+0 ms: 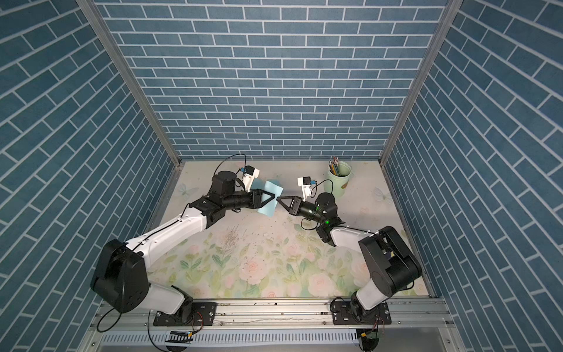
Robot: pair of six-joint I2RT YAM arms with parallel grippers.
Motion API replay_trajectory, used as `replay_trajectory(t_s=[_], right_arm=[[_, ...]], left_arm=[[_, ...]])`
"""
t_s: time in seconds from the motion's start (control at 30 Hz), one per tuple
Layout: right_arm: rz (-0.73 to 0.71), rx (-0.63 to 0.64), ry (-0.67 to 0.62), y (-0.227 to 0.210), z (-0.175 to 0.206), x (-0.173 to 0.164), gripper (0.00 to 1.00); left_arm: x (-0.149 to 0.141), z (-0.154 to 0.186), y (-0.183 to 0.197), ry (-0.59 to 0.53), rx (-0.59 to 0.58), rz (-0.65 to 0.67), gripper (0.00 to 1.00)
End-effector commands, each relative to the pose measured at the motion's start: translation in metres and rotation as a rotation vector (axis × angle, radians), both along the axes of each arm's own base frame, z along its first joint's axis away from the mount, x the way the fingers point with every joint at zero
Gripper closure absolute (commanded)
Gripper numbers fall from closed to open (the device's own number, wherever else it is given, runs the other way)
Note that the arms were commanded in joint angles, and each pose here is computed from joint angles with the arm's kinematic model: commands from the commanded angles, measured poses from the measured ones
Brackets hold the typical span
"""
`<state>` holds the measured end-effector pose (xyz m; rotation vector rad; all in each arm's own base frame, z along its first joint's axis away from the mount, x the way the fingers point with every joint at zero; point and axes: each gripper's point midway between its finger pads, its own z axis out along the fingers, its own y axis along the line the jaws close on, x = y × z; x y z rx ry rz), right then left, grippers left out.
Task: Fold the square paper along the opposite sides
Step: Pick up the paper from the center of the board.
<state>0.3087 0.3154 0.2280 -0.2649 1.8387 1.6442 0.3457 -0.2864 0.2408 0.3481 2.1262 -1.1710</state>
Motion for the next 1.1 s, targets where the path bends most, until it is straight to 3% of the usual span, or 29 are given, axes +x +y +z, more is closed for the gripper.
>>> replay_trajectory(t_s=[0.0, 0.1, 0.3, 0.53, 0.77, 1.07], right_arm=[[0.038, -0.053, -0.161, 0.000, 0.030, -0.005, 1.00], [0.098, -0.087, -0.227, 0.003, 0.046, -0.013, 1.00], [0.209, -0.101, -0.303, 0.009, 0.072, -0.026, 1.00], [0.288, -0.085, -0.340, 0.012, 0.088, -0.038, 1.00], [0.296, -0.083, -0.305, 0.008, 0.079, -0.025, 1.00], [0.355, -0.053, -0.339, 0.004, 0.100, -0.035, 1.00]], left_arm=[[0.007, 0.034, 0.023, -0.074, -0.062, 0.030, 0.31], [0.010, 0.053, 0.039, -0.095, -0.126, 0.031, 0.11], [0.005, 0.057, 0.044, -0.089, -0.176, -0.026, 0.00], [-0.008, 0.050, 0.041, -0.093, -0.202, -0.092, 0.00], [-0.025, 0.058, 0.039, -0.129, -0.237, -0.152, 0.00], [-0.010, 0.057, 0.049, -0.141, -0.240, -0.105, 0.00]])
